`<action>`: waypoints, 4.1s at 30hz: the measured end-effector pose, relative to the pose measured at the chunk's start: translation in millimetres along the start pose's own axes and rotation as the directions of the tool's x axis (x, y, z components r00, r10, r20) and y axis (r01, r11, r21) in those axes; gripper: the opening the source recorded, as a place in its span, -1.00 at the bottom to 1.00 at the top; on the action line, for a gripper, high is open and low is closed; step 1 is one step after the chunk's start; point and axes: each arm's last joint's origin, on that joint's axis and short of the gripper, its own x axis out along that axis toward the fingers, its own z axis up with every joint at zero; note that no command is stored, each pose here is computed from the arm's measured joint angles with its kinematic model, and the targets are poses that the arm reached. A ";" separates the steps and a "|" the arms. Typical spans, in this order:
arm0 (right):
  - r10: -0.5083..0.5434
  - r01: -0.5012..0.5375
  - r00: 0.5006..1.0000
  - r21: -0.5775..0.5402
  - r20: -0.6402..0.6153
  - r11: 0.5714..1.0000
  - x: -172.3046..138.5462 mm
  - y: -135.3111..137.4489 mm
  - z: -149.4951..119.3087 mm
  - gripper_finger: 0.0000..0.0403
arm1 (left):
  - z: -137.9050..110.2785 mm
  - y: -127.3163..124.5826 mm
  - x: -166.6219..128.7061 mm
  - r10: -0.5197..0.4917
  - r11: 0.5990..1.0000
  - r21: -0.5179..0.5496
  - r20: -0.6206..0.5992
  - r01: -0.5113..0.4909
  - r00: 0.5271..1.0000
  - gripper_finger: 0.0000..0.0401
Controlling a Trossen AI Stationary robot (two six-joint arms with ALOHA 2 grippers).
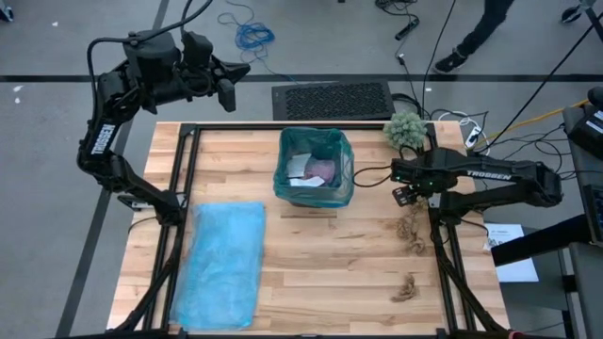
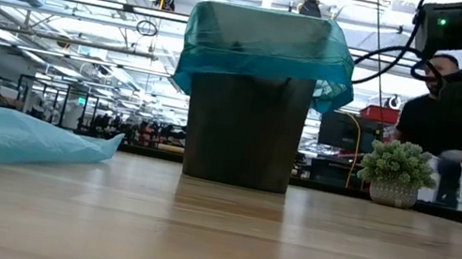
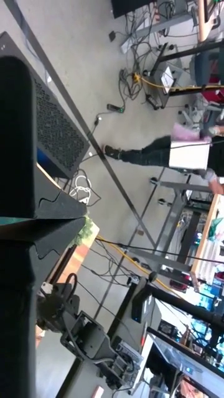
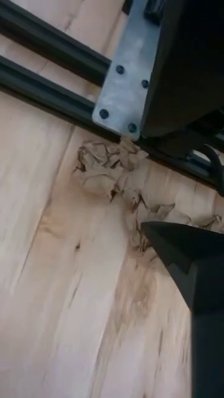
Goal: Place trash/remove bag and relplace
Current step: Put the brown napkin into the trash bin
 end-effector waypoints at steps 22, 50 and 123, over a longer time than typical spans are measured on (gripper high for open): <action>-0.123 0.067 0.986 0.405 0.114 0.912 29.6 28.6 18.3 0.07 | 0.7 1.1 -12.2 -0.001 1.000 -0.003 0.009 0.001 1.000 -1.00; -0.180 0.161 0.984 0.418 0.006 0.894 91.3 54.0 28.4 -0.58 | -1.8 1.8 -14.9 0.003 1.000 0.000 -0.015 -0.003 1.000 -1.00; 0.909 -0.639 0.373 -0.658 0.187 0.398 -157.7 151.6 109.6 0.15 | -0.4 3.0 -24.0 0.021 1.000 -0.003 0.007 -0.021 1.000 -1.00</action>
